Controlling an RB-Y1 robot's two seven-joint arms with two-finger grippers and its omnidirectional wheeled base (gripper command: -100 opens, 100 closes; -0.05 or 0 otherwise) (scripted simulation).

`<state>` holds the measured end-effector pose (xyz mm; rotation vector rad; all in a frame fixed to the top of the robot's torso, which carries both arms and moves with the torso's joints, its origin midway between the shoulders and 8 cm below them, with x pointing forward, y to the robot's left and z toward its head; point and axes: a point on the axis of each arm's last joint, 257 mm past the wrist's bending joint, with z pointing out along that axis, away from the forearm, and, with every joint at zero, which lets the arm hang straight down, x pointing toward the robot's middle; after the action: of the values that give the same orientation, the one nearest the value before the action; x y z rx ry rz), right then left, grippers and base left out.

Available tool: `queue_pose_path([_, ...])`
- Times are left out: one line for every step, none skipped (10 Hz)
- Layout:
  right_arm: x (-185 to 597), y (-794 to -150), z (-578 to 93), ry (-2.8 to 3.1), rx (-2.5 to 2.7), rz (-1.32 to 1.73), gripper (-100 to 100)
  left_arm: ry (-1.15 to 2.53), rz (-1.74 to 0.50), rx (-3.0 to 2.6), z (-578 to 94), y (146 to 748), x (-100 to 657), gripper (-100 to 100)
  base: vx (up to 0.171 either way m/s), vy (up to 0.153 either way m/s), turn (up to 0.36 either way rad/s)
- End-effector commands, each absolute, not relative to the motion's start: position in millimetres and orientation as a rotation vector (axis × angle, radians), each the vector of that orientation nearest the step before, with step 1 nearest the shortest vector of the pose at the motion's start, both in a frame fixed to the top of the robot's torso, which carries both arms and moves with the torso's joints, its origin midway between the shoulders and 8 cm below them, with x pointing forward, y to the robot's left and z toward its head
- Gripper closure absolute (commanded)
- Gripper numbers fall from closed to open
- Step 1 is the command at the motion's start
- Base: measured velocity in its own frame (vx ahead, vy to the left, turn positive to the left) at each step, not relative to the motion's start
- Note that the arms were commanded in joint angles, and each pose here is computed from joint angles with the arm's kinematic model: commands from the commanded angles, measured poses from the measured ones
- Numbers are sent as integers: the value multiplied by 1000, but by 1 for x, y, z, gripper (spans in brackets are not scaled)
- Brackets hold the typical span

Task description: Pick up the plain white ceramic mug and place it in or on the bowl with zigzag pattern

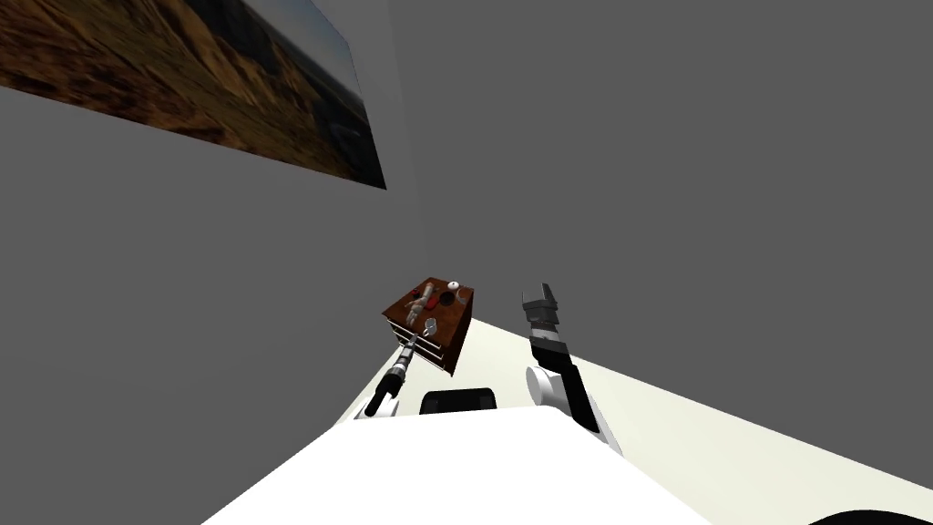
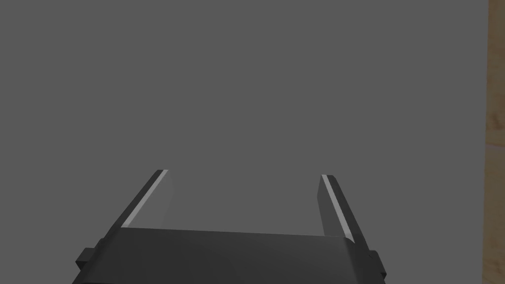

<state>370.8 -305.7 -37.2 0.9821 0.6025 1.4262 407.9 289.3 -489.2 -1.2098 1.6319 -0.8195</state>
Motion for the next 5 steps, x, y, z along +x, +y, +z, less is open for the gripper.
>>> queue_pose_path([371, -306, -37, 603, 982, 1426, 0, 1652, -793, -1224, -501, 295, 402, -100, 34, 6, -94])
queue_pose_path([371, -306, -37, 602, 982, 1426, 0, 1671, -770, -1239, -511, 299, 397, -100, 52, 10, -147])
queue_pose_path([371, -306, -37, 603, 982, 1426, 0, 1686, -750, -1252, -519, 303, 392, -100, 61, 13, -125])
queue_pose_path([371, -306, -37, 603, 982, 1426, 0, 1693, -739, -1257, -523, 306, 391, -100, 86, 16, -141])
queue_pose_path([371, -306, -37, 603, 982, 1426, 0, 1700, -733, -1265, -527, 306, 388, -100, 68, 16, -36])
